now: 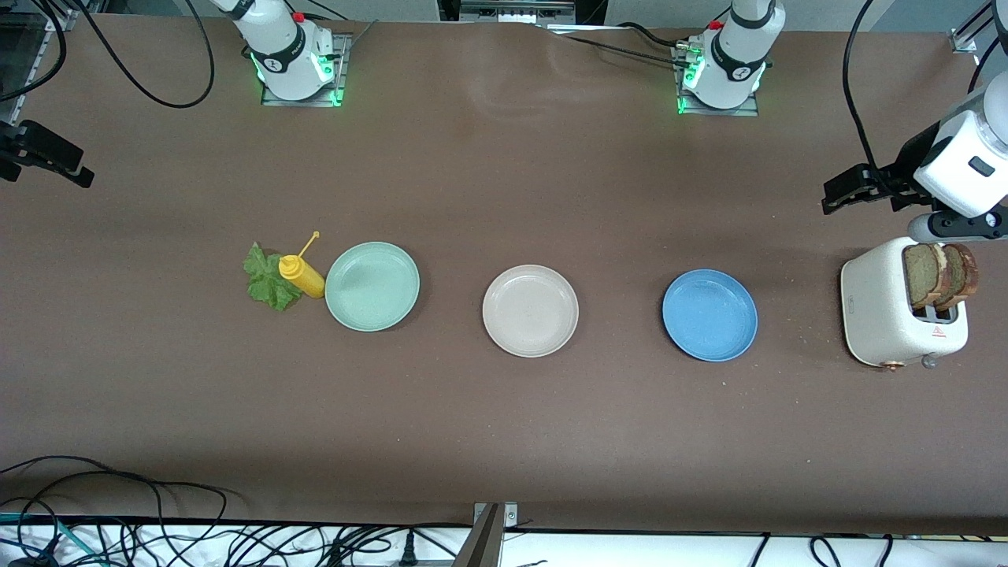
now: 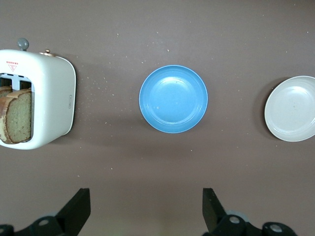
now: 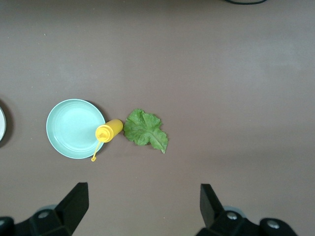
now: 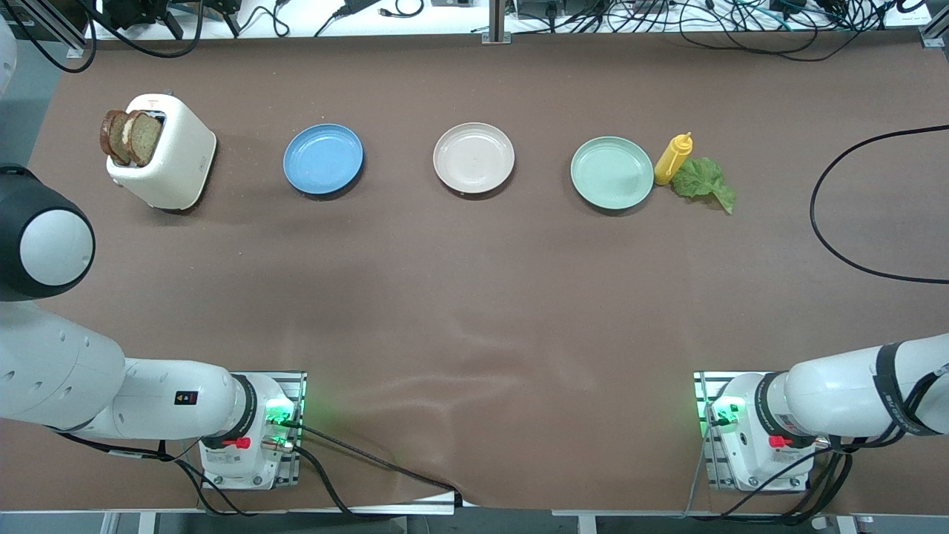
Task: Make sandwich on beige plate with both arms
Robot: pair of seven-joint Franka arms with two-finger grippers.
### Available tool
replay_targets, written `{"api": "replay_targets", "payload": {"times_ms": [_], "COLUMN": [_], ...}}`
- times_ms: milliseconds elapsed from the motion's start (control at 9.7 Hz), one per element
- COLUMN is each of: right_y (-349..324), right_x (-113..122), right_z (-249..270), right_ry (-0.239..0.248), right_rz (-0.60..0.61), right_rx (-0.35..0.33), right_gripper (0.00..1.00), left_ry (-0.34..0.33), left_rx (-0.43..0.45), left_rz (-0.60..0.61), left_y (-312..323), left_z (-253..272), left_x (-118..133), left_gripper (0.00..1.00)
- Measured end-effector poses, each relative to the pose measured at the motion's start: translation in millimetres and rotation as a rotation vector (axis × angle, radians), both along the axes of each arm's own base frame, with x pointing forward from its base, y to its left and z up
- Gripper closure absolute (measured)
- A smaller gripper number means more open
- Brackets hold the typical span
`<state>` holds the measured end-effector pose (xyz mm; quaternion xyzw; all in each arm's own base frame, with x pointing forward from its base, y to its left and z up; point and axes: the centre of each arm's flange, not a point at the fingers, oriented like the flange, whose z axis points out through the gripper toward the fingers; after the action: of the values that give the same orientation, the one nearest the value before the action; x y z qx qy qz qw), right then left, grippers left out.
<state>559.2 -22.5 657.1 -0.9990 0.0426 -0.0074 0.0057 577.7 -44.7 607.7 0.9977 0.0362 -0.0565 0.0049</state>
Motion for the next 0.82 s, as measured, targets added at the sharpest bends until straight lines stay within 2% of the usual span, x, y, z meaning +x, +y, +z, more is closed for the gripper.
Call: {"api": "replay_targets", "payload": {"times_ms": [825], "right_y": [-11], "right_x": [-1], "right_z": [0], "right_ry": [0.001], "right_rz": [-0.022], "right_rx": [0.0], "right_gripper": [0.0], "left_ry": [0.0], "left_rx": [0.001], "left_rz": [0.001], "left_y": [0], "left_z": [0], "left_x": [0], "left_gripper": [0.0]}}
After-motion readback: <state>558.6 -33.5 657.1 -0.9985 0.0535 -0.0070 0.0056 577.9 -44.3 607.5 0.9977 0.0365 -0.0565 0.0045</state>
